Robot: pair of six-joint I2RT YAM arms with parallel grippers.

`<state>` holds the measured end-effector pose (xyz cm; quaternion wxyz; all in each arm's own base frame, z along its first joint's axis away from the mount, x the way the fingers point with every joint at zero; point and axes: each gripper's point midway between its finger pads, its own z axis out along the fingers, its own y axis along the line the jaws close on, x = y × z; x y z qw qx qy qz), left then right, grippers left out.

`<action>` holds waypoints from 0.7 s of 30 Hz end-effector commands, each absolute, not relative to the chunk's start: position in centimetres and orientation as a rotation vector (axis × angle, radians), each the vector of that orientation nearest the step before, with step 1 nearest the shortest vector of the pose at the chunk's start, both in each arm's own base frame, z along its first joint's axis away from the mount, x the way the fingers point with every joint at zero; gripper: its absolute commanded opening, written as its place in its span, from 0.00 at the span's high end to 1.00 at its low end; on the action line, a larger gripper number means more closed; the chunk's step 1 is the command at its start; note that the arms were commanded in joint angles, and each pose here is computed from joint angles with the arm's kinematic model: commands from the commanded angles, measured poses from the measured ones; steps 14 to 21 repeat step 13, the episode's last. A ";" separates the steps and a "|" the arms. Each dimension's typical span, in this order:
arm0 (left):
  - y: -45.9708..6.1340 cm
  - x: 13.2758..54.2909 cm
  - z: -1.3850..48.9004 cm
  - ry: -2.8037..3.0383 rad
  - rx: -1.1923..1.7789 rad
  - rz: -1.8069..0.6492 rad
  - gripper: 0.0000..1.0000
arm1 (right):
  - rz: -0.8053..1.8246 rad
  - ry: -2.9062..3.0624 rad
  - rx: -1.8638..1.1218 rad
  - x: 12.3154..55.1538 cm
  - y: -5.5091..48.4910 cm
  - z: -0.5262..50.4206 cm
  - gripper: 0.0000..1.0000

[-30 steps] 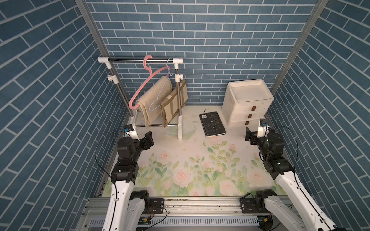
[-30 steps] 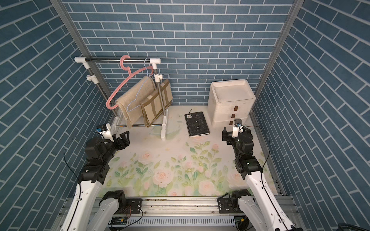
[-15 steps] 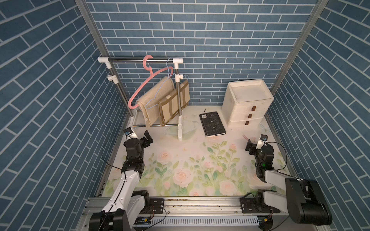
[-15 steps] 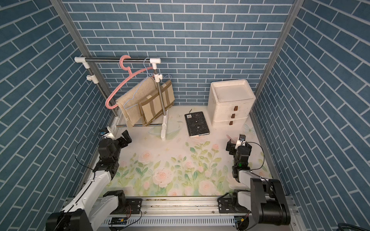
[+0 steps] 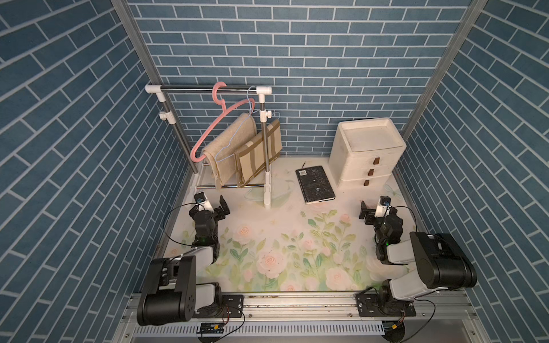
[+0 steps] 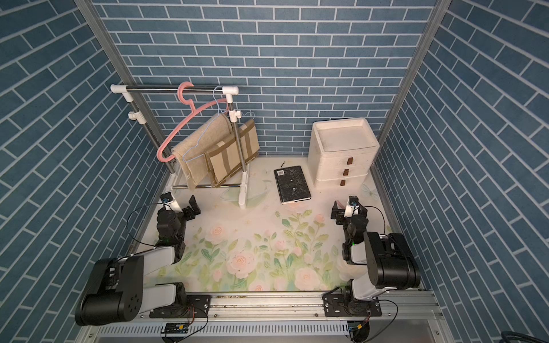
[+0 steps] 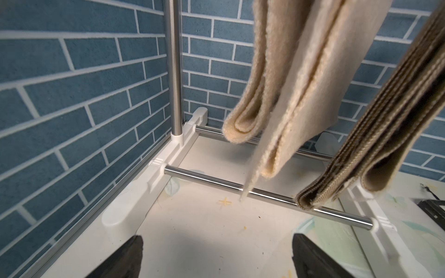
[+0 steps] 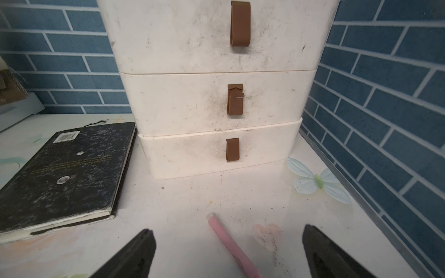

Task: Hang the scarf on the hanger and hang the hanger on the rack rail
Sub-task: Reset both arms

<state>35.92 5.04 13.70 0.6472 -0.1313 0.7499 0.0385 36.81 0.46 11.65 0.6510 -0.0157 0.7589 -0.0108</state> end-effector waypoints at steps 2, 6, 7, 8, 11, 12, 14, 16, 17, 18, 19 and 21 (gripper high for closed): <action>3.9 34.3 14.7 1.557 -0.232 0.094 0.00 | -0.022 1.686 -0.111 37.3 1.4 12.6 0.00; 3.2 35.9 14.0 1.605 -0.192 0.090 0.00 | -0.019 1.688 -0.121 37.4 1.5 12.6 0.01; 2.9 36.3 13.6 1.633 -0.175 0.095 0.00 | -0.018 1.692 -0.120 37.4 1.5 12.5 0.01; 2.8 36.3 13.4 1.642 -0.173 0.103 0.00 | -0.018 1.693 -0.120 37.4 1.5 12.5 0.00; 2.8 36.3 13.6 1.632 -0.171 0.104 0.00 | -0.017 1.695 -0.122 37.4 1.6 12.4 0.00; 2.8 36.3 13.5 1.635 -0.172 0.104 0.00 | -0.019 1.692 -0.121 37.4 1.5 12.5 0.01; 2.8 36.4 13.6 1.635 -0.173 0.104 0.00 | -0.018 1.693 -0.121 37.4 1.5 12.5 0.00; 2.8 36.4 13.6 1.635 -0.173 0.104 0.00 | -0.018 1.693 -0.121 37.4 1.5 12.5 0.00; 2.8 36.4 13.6 1.635 -0.173 0.104 0.00 | -0.018 1.693 -0.121 37.4 1.5 12.5 0.00; 2.8 36.4 13.6 1.635 -0.173 0.104 0.00 | -0.018 1.693 -0.121 37.4 1.5 12.5 0.00; 2.8 36.4 13.6 1.635 -0.173 0.104 0.00 | -0.018 1.693 -0.121 37.4 1.5 12.5 0.00; 2.8 36.4 13.6 1.635 -0.173 0.104 0.00 | -0.018 1.693 -0.121 37.4 1.5 12.5 0.00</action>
